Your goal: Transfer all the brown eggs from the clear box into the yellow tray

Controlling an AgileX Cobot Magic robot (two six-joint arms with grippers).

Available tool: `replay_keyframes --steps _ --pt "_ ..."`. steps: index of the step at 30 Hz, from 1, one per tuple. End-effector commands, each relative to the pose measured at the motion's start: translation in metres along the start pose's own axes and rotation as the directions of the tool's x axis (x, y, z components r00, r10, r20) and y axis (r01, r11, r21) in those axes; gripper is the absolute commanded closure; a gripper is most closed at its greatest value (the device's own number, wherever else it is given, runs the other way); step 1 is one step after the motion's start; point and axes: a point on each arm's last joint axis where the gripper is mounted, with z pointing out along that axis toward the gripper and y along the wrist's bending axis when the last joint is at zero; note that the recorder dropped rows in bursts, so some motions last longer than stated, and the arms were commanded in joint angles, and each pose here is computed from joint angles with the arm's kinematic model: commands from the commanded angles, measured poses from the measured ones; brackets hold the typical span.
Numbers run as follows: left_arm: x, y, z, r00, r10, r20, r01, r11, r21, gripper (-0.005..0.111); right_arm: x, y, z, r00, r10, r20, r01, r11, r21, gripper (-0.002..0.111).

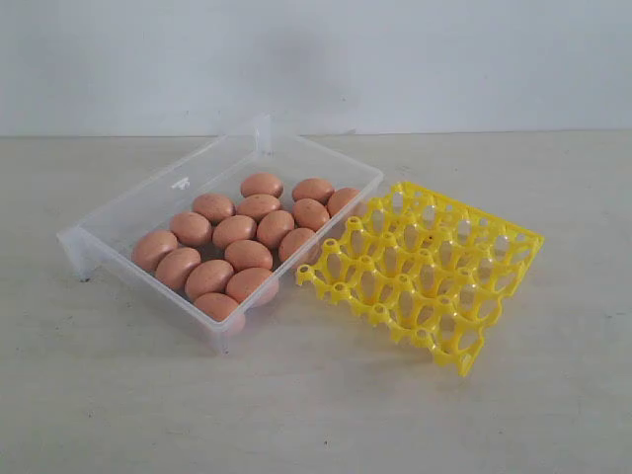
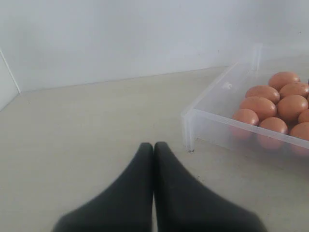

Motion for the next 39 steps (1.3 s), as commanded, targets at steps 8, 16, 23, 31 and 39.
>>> replay_keyframes --steps 8,16,23,31,39 --pt "0.000 0.000 0.000 1.000 -0.013 0.006 0.013 1.000 -0.002 0.111 -0.001 0.000 0.000 1.000 -0.003 0.010 0.003 1.000 0.002 0.108" --pt "0.000 0.000 0.000 1.000 -0.013 0.006 0.013 1.000 -0.002 0.111 -0.005 -0.001 -0.001 0.994 -0.098 0.053 0.097 0.995 0.024 0.108" --pt "0.000 0.000 0.000 1.000 -0.013 0.006 0.013 1.000 -0.002 0.111 -0.005 -0.001 -0.001 0.994 -0.098 0.053 0.097 0.995 0.024 0.108" --pt "0.000 0.000 0.000 1.000 -0.013 0.006 0.013 1.000 -0.002 0.111 -0.007 -0.001 -0.001 0.989 -0.131 0.075 0.129 0.991 0.025 0.108" --pt "0.000 0.000 0.000 1.000 -0.013 0.006 0.013 1.000 -0.002 0.111 -0.041 0.007 -0.010 0.895 0.048 0.443 -0.010 0.996 -0.088 0.108"
